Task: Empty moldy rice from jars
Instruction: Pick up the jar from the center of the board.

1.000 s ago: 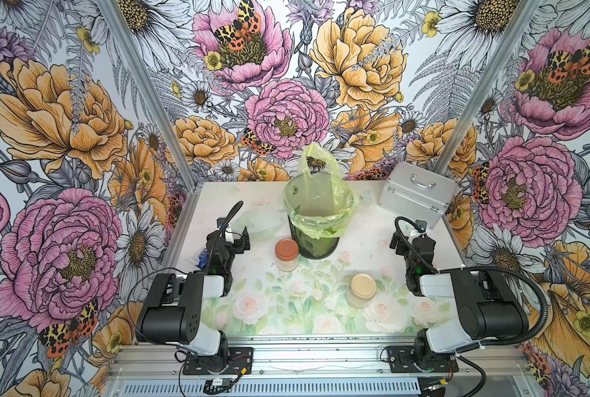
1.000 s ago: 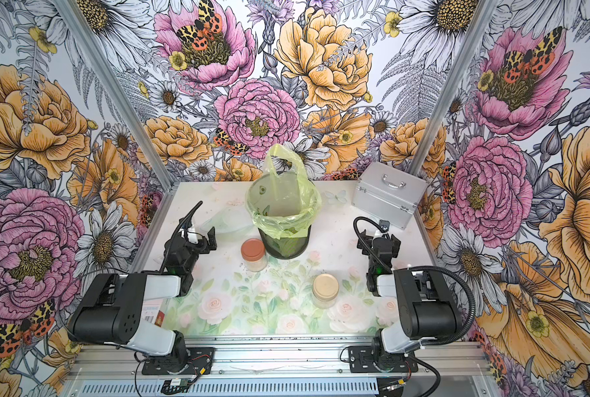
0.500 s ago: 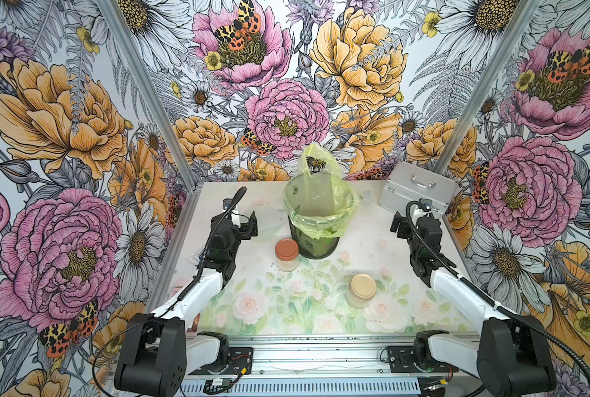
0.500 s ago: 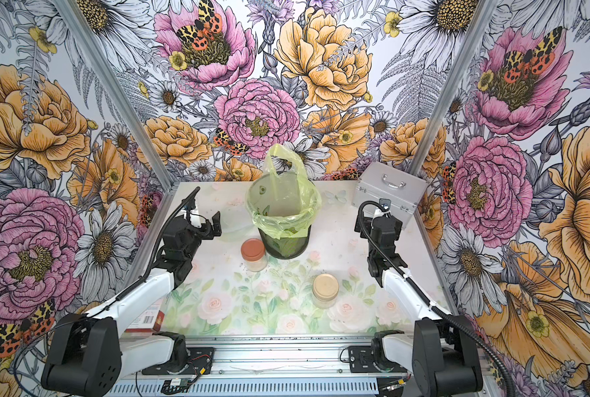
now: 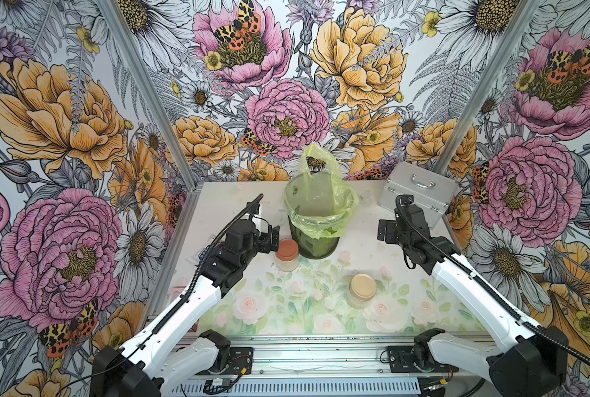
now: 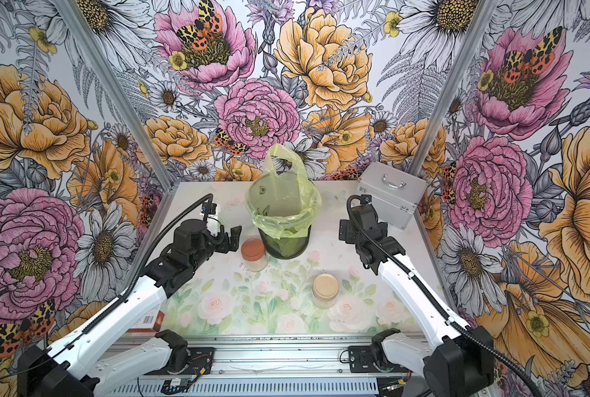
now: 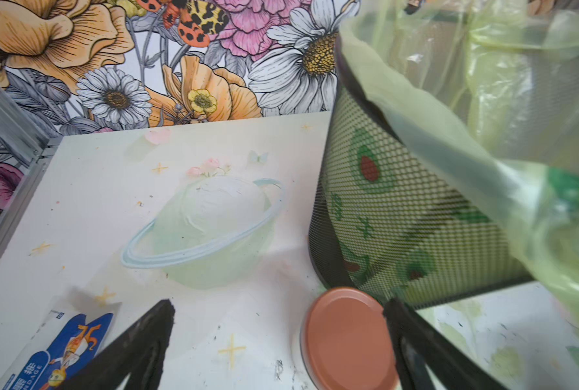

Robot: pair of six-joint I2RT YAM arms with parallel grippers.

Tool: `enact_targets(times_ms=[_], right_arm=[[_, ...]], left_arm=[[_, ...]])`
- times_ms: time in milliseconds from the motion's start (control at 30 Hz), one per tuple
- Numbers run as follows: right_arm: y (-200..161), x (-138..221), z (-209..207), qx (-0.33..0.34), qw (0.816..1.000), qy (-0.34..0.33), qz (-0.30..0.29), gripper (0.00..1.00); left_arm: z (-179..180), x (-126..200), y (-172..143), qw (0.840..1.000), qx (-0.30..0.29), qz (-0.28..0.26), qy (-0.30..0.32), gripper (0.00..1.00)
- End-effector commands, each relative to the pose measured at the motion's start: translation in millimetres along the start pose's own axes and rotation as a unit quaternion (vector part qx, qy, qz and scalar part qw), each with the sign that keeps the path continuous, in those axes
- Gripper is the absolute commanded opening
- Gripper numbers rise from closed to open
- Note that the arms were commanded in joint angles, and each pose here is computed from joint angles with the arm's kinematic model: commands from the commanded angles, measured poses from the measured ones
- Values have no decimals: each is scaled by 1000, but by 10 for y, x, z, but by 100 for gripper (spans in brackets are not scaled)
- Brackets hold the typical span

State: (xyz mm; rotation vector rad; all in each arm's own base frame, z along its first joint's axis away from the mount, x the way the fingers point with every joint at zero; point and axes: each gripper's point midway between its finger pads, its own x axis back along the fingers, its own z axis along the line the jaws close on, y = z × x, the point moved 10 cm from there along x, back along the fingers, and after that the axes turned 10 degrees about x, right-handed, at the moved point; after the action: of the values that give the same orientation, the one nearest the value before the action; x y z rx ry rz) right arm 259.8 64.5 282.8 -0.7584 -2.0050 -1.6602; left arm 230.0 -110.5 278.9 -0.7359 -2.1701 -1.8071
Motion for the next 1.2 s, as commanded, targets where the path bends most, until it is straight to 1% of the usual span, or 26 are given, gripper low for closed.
enact_targets(times_ms=[0,133,233,333,467,533,700,800,933,1167], right_arm=[[-88,228,-11,-2,998,-9,58,100],[-41,406,32,-2,996,-1,85,100],[-49,506,87,0,993,8,117,100],[-82,577,162,13,987,19,156,100],[-169,630,261,31,976,30,212,100],[-221,660,301,33,972,33,230,100],[-344,732,458,39,964,63,254,100],[-413,754,581,44,956,82,277,100],[-467,782,728,54,951,100,288,100],[-543,657,978,63,936,126,323,100]], left_arm=[[-77,148,-80,998,6,49,-33,99],[-181,220,-89,994,8,90,-57,99],[-264,273,-98,991,9,115,-74,99],[-357,307,-121,984,13,144,-101,99],[-464,326,-186,973,18,193,-121,99],[-522,334,-239,968,19,212,-131,99],[-669,373,-361,957,9,241,-162,99],[-747,403,-440,946,5,264,-190,99],[-797,445,-534,934,-6,284,-215,99],[-742,459,-618,934,1,291,-208,99]])
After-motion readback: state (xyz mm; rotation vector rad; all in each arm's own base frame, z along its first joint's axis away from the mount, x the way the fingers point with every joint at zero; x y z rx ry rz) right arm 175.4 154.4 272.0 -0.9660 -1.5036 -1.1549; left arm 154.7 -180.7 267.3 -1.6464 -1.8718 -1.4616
